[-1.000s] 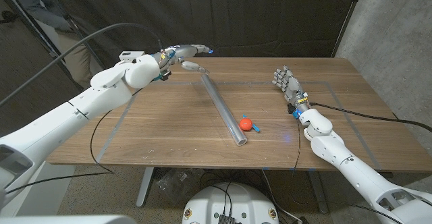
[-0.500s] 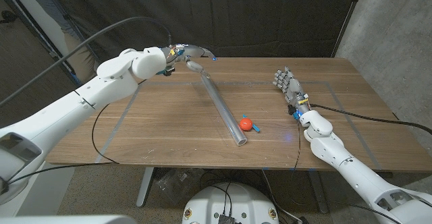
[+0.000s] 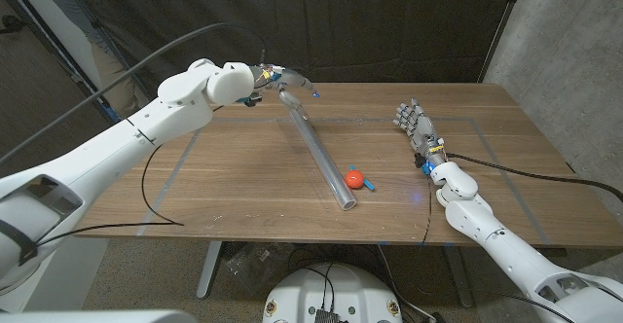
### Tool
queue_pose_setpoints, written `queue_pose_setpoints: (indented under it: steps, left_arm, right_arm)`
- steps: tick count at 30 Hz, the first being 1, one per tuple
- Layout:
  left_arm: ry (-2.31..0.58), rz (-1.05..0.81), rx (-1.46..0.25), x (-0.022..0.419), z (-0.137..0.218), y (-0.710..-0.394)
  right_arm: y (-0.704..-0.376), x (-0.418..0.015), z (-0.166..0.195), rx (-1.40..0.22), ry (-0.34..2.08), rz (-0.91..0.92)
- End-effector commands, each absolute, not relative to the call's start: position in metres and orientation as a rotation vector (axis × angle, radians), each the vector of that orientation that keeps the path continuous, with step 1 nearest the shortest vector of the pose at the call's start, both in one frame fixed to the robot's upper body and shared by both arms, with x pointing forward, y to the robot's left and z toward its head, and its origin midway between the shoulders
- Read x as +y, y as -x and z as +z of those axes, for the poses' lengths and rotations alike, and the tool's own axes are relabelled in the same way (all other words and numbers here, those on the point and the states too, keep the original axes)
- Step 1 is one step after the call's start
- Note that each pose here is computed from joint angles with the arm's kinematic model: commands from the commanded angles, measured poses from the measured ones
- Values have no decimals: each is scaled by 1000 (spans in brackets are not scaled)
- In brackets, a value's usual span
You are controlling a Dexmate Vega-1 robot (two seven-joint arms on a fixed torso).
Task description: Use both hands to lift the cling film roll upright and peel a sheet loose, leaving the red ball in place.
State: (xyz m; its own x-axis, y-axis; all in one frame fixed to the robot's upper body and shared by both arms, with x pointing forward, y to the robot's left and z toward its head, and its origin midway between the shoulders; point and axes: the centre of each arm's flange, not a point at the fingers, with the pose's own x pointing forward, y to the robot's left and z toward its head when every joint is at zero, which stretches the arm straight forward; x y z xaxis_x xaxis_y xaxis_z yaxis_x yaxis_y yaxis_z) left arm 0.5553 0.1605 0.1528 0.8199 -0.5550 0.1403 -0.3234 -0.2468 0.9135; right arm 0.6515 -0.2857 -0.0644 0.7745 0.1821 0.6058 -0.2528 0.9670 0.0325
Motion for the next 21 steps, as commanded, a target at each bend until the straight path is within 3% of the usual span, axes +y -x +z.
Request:
queue_pose_setpoints:
  steps: [1, 21]
  left_arm:
    - [-1963, -318, -614, 140, 149, -566]
    - [-2077, -373, -590, 121, 119, -587]
  right_arm:
    - [-655, -288, -66, -639, -126, 225]
    - [-661, -287, -69, -625, -136, 214]
